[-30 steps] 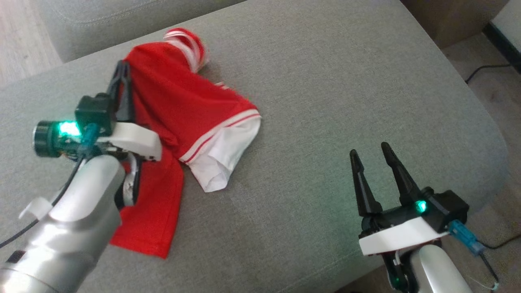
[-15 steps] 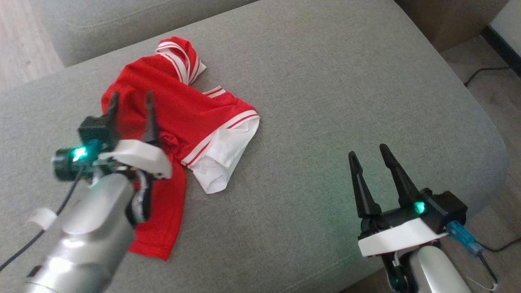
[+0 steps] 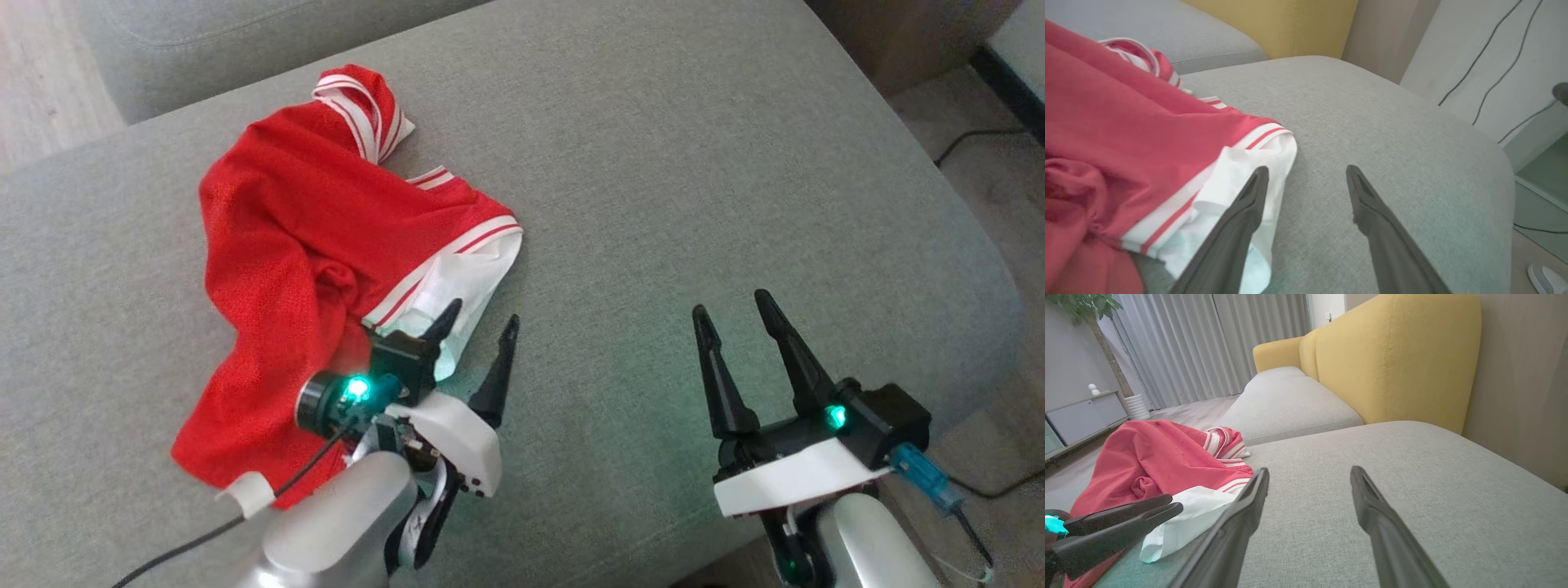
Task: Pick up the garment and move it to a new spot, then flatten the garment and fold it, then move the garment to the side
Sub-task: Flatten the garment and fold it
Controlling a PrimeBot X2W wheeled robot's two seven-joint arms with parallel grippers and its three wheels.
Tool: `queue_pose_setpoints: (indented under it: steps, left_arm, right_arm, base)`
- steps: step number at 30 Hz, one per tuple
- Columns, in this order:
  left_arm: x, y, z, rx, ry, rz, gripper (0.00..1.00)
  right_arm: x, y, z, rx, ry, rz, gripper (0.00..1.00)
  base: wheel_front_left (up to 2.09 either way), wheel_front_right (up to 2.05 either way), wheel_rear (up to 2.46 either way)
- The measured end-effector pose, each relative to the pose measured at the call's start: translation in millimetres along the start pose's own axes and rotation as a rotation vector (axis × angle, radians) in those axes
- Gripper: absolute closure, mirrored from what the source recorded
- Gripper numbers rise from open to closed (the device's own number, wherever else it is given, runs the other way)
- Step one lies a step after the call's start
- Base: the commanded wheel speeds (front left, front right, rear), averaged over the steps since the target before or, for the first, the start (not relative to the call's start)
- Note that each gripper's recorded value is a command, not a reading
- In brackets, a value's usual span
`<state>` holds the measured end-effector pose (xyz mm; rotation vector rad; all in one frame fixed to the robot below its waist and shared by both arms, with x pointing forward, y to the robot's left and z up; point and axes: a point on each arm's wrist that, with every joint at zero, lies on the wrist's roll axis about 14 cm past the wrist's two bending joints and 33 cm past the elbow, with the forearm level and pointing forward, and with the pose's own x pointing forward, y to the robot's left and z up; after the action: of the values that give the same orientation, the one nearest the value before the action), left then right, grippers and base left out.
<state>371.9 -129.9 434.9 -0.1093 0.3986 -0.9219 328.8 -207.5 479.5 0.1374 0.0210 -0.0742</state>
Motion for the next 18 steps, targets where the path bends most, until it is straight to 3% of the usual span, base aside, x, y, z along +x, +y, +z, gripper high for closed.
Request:
queue_pose_setpoints:
  steps: [13,15,18]
  left_arm:
    - [11,24,-27,0.105,0.098,0.035,0.0]
    - [13,30,-25,0.118,0.099,0.045,0.19]
    - [15,35,-26,0.128,0.103,0.054,0.31]
  right_arm:
    - [-5,-11,-3,0.001,0.013,-0.042,0.0]
    - [-5,-13,-3,0.0,0.013,-0.046,0.0]
    - [-6,-14,-2,-0.001,0.013,-0.05,0.0]
  base:
    - [0.0,0.0,0.0]
    - [0.0,0.0,0.0]
    - [0.0,0.0,0.0]
